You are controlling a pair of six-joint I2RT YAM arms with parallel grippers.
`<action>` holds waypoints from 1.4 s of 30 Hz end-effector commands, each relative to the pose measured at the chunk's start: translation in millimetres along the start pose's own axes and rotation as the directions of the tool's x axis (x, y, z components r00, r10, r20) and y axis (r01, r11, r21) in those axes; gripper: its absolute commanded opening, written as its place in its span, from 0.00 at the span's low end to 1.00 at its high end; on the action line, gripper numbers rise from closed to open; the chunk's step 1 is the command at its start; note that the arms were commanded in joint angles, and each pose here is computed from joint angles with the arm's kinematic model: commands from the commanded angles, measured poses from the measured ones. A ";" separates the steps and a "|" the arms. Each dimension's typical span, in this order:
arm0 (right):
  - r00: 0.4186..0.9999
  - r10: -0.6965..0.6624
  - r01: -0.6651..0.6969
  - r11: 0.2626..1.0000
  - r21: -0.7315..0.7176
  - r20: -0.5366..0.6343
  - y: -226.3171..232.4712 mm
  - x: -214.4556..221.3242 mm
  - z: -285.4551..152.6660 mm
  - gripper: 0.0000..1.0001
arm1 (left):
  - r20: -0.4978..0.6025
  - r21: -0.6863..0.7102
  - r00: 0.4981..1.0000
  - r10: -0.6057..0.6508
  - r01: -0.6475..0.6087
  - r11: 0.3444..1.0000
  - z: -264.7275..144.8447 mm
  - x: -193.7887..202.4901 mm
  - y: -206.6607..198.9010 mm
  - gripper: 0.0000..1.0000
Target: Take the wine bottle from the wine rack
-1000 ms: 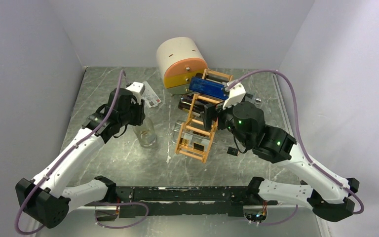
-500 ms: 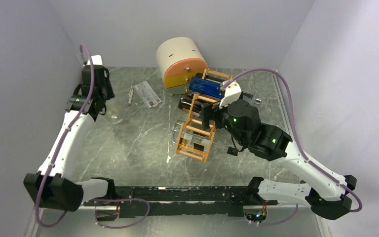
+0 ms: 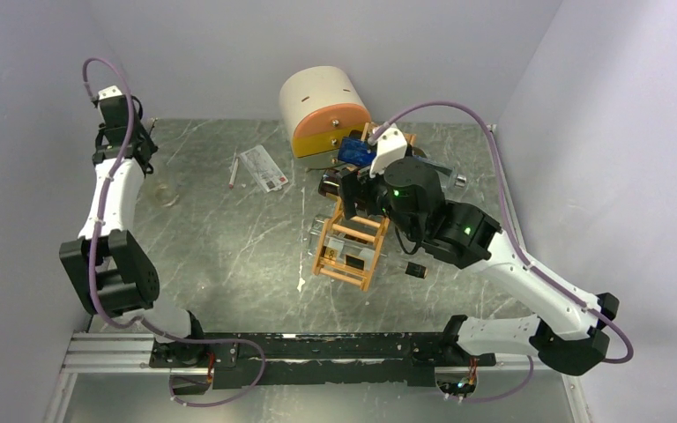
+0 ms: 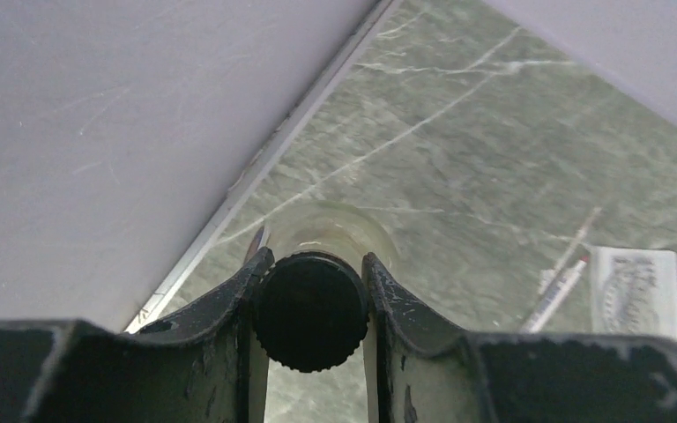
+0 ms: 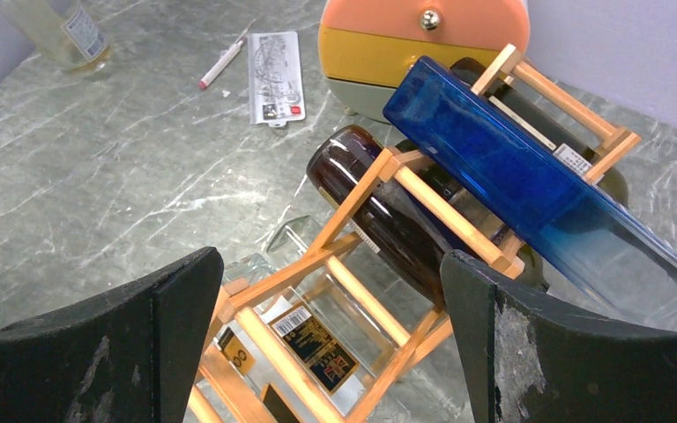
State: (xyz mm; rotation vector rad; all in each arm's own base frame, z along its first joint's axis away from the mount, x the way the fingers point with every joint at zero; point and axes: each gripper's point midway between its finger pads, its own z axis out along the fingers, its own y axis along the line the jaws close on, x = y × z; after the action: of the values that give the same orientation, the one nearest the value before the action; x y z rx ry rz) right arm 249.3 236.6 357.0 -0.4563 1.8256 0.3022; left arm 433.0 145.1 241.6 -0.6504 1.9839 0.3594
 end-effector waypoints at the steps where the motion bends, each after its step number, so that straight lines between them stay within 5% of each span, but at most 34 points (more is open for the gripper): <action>1: 1.000 0.009 -0.008 1.000 -0.014 0.021 1.8 -13.9 -2.6 1.00 | 0.243 0.097 0.966 -0.089 0.067 0.993 -0.5 -87.2 -3.6 0.07; 11: 0.998 0.067 -0.066 0.996 -0.058 0.008 10.1 -2.6 -3.9 1.00 | 0.148 0.245 0.985 -0.087 0.049 0.968 19.3 -58.0 -15.8 0.08; 12: 0.997 0.071 -0.071 0.996 -0.060 0.004 10.6 -1.4 -3.8 1.00 | 0.132 0.249 0.988 -0.079 0.044 0.968 20.0 -56.4 -16.7 0.13; 17: 0.997 0.080 -0.081 0.994 -0.069 -0.012 12.9 -0.2 -4.9 1.00 | 0.111 0.261 0.990 -0.081 0.049 0.964 14.9 -52.3 -18.1 0.68; 20: 0.996 0.092 -0.093 0.993 -0.073 -0.018 13.5 -1.2 -7.2 1.00 | 0.128 0.258 0.988 -0.091 0.055 0.965 3.5 -55.8 -14.5 0.81; 31: 0.986 0.150 -0.153 0.988 -0.034 -0.079 3.2 17.4 -21.3 1.00 | 0.290 0.372 0.946 -0.143 0.026 0.928 -89.9 -116.0 -14.9 0.88; 37: 0.991 0.106 -0.098 0.991 0.090 -0.088 -27.9 30.6 -33.4 1.00 | 0.461 0.571 0.867 -0.189 -0.126 0.811 -178.4 -145.1 -37.5 0.83; 42: 0.994 0.106 -0.091 0.953 0.288 -0.038 -70.2 23.2 -35.6 1.00 | 0.456 0.716 0.858 -0.236 -0.197 0.669 -209.1 -138.0 -66.8 0.80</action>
State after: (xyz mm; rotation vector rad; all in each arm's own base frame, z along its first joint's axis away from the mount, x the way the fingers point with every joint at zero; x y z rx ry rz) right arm 228.1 193.0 344.2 -0.3044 1.9323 0.2817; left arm 368.7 64.4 462.1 -0.1708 1.4295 -0.1135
